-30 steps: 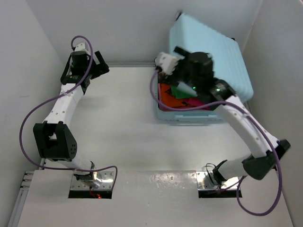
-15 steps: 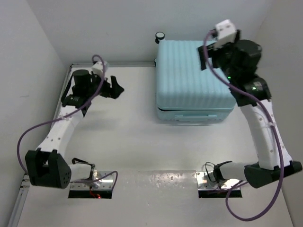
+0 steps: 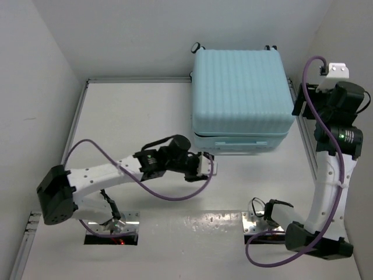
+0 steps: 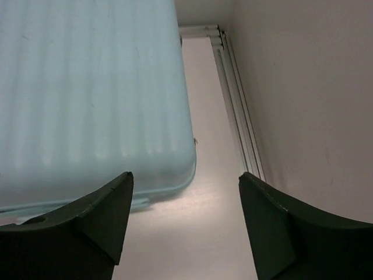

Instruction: Pack the luggage

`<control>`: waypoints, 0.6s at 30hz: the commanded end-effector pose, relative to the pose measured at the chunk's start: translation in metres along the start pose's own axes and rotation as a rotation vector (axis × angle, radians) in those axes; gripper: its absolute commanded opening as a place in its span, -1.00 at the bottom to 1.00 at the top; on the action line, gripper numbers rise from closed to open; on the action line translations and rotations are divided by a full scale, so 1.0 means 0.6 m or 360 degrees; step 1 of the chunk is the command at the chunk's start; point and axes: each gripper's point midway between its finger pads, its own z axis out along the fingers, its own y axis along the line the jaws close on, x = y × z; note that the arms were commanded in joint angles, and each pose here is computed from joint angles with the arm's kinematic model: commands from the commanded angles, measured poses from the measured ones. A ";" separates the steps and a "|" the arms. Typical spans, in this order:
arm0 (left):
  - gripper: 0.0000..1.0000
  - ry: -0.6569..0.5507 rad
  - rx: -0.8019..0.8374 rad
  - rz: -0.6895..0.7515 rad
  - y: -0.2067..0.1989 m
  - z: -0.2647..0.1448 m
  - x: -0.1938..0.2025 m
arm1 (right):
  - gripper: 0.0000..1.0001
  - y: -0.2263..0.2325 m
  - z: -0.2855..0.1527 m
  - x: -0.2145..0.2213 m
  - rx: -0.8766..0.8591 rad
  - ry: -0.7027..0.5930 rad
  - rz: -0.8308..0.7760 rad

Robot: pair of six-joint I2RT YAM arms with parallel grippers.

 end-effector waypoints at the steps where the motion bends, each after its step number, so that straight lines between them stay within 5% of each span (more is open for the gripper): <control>1: -0.04 -0.0042 -0.0066 0.0139 0.006 0.054 -0.007 | 0.43 -0.003 -0.028 0.041 -0.0048 0.0094 0.0097; 7: 0.00 0.0007 0.0056 0.0167 0.036 0.154 -0.009 | 0.37 -0.004 -0.025 0.085 -0.0092 0.0159 0.0050; 18: 0.00 0.0066 -0.0215 0.0070 0.180 0.273 0.009 | 0.31 -0.003 -0.011 0.132 -0.0143 0.0274 -0.0025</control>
